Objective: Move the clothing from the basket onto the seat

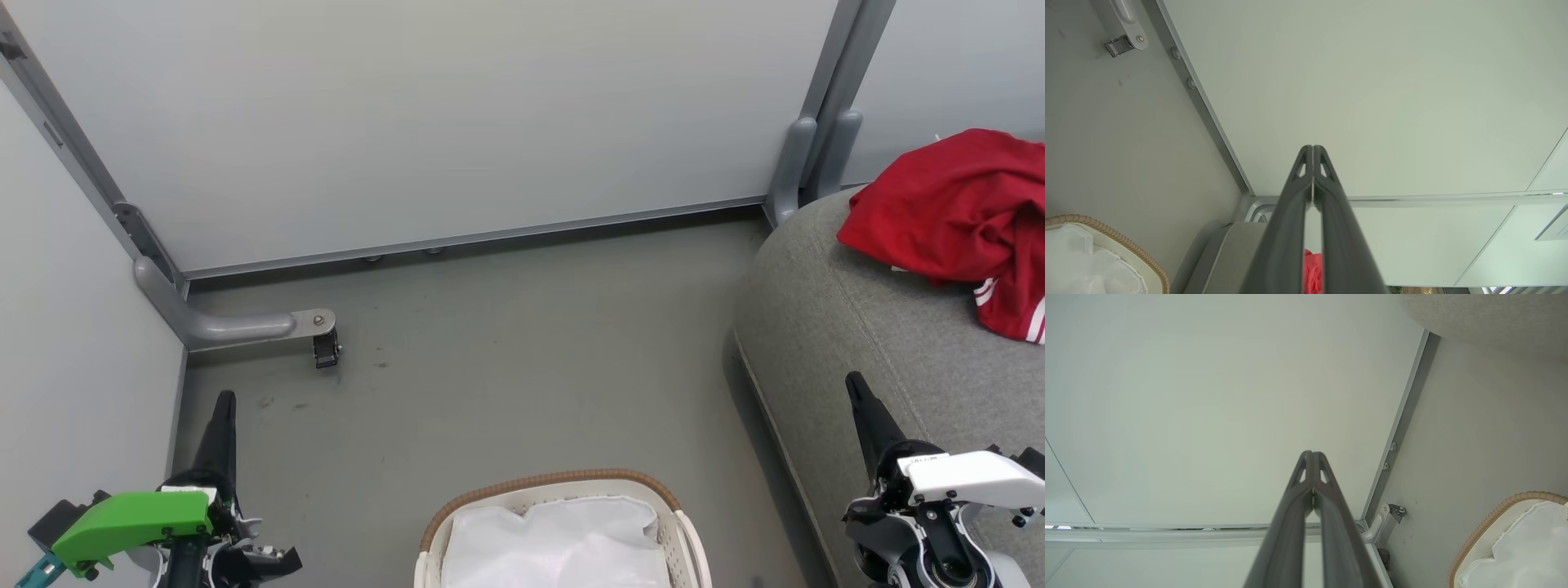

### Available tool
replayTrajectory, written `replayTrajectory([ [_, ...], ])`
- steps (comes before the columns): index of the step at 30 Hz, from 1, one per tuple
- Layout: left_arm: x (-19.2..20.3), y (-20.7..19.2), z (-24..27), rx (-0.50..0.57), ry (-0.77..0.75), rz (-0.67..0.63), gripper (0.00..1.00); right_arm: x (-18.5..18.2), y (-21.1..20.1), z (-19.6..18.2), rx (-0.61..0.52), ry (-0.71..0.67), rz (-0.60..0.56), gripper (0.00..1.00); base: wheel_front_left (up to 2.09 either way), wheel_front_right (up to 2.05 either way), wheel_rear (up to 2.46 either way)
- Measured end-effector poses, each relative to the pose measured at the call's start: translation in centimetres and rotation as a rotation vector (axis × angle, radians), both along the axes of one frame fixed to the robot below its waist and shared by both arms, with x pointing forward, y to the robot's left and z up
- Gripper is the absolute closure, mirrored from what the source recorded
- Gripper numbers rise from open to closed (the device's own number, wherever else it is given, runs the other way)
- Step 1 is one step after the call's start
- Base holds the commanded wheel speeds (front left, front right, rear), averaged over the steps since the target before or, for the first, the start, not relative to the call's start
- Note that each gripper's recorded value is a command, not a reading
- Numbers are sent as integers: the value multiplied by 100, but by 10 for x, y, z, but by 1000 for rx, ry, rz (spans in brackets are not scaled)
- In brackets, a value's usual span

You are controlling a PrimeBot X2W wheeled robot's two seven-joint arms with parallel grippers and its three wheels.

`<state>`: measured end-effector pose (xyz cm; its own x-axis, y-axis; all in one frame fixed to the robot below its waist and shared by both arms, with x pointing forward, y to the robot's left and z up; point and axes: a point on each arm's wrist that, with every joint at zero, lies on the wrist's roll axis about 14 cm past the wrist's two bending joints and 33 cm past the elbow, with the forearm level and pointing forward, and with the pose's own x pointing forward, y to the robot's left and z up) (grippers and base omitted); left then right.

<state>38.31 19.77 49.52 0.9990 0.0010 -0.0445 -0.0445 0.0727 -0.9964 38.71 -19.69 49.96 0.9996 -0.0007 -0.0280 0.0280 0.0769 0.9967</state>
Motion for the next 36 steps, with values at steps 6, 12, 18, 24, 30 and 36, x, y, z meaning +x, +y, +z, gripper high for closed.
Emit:
replayTrajectory([
  [6,2,1,3,-35,-12,0,100,0,-1,2,38,-8,0,100,0,0,0],
  [12,4,2,7,-72,-27,1,100,0,-2,4,77,-16,0,100,0,0,0],
  [18,4,2,8,-76,-32,2,100,0,-2,4,82,-18,0,100,0,0,0],
  [24,4,2,8,-76,-32,2,100,0,-2,4,82,-18,0,100,0,0,0],
  [30,4,2,8,-76,-32,2,100,1,-2,4,82,-18,0,100,0,0,0],
  [36,4,2,9,-76,-32,2,100,1,-2,4,82,-18,0,100,0,0,0],
])
